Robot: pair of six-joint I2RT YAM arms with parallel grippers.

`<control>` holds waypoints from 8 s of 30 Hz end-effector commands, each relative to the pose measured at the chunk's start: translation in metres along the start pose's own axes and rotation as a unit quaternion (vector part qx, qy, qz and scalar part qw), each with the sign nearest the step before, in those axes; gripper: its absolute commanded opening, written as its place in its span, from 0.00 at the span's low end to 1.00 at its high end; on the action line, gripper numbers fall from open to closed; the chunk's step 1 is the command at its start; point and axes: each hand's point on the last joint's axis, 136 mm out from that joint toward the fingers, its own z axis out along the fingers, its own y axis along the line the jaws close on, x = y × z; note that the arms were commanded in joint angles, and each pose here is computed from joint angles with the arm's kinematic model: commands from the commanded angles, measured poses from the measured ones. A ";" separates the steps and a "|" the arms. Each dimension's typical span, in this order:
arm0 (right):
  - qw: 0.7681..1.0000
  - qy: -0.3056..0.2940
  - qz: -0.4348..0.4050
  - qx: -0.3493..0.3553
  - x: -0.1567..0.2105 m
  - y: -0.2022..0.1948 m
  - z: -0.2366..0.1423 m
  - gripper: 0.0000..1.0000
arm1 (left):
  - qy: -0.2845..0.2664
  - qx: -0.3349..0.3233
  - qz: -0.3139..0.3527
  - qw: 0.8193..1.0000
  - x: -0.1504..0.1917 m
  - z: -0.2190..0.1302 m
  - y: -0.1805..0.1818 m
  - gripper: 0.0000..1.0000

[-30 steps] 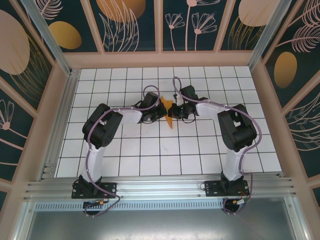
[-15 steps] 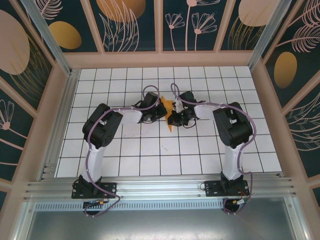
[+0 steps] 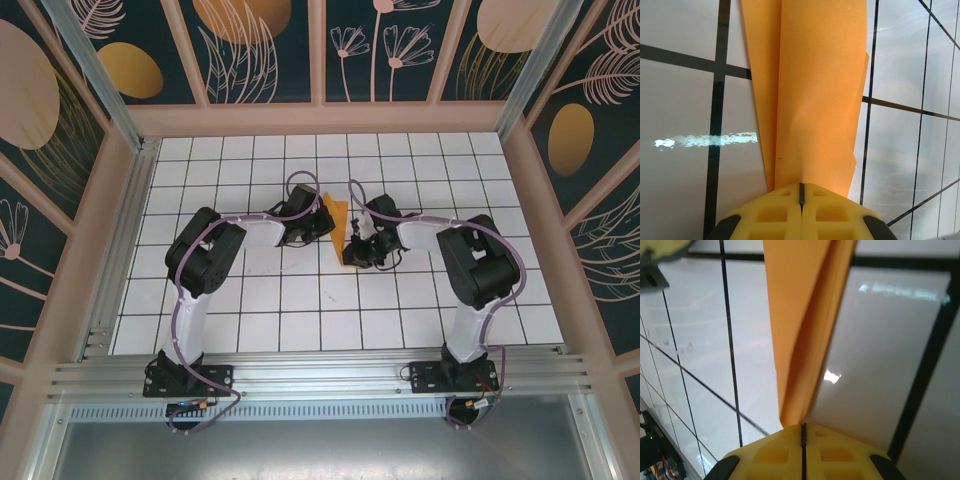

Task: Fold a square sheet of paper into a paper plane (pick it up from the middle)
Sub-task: Fold the wing for the fifth time at the center of the table, then turn over a paper plane at the center of the table.

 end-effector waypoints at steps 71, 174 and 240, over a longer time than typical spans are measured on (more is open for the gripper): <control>0.996 -0.025 0.080 0.023 -0.024 -0.035 0.020 0.08 | 0.001 0.088 0.035 0.996 -0.008 -0.031 -0.054 0.15; 0.917 -0.331 0.176 0.136 -0.095 -0.091 -0.139 0.90 | -0.096 -0.229 0.183 0.951 -0.017 -0.046 -0.047 0.66; 0.971 -0.232 0.052 0.040 -0.090 0.020 -0.058 0.71 | -0.098 0.069 -0.077 0.990 -0.011 -0.084 0.038 0.00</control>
